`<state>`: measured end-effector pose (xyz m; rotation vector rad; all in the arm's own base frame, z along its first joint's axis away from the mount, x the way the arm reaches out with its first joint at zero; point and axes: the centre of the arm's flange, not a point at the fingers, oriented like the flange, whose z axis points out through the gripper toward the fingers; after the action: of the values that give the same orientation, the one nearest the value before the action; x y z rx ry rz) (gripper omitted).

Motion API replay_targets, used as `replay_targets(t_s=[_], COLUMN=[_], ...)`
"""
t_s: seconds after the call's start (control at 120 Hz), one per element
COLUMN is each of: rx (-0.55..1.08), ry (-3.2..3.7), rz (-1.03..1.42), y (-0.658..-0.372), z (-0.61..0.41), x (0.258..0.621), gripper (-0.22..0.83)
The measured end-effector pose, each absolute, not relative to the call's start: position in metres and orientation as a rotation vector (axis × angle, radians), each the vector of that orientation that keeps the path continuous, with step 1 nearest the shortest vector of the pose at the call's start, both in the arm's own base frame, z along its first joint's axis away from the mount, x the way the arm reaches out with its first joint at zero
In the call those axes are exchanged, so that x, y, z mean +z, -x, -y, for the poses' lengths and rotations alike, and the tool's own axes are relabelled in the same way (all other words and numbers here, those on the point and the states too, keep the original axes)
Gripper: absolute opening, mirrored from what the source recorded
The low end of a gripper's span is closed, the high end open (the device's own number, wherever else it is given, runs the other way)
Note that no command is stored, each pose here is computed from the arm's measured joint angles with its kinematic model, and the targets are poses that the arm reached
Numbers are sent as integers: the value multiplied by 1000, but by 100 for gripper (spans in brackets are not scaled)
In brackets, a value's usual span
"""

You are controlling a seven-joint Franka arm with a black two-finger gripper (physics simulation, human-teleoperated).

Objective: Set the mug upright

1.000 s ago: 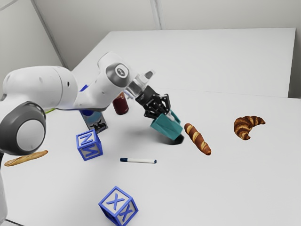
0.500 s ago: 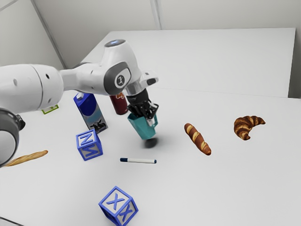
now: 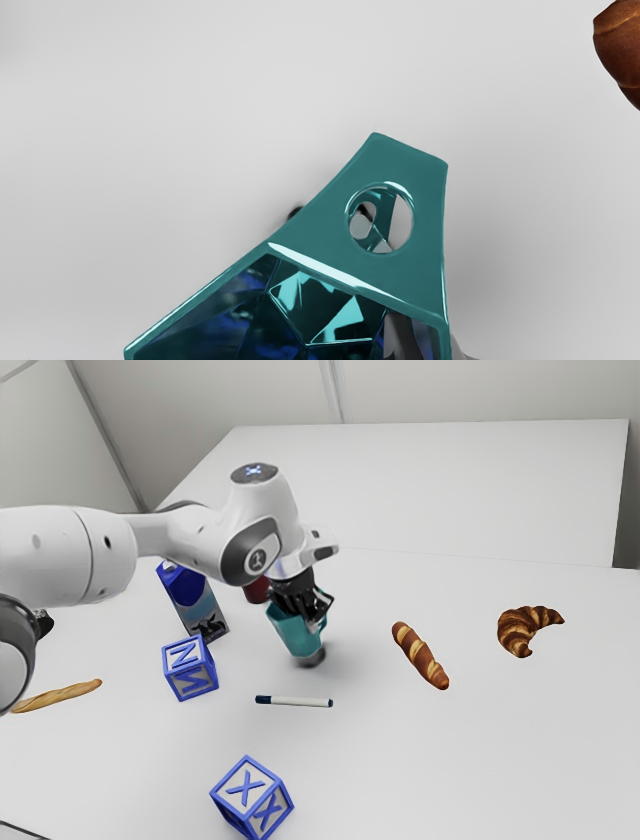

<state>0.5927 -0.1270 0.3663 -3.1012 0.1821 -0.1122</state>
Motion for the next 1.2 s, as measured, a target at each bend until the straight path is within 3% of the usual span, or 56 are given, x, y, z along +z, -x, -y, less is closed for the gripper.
replay_targets(t_s=[0.542, 0.708, 0.825, 0.992, 1.2], rx=[-32, -35, -57, -127, -226], ry=[3104, 3114, 3116, 3119, 3116], rz=[-115, -132, -132, -129, -130], y=[-586, -583, -582, -579, -572], z=[134, 146, 146, 146, 145], x=[333, 339, 349, 383, 440], gripper=[-17, 21, 38, 51, 57])
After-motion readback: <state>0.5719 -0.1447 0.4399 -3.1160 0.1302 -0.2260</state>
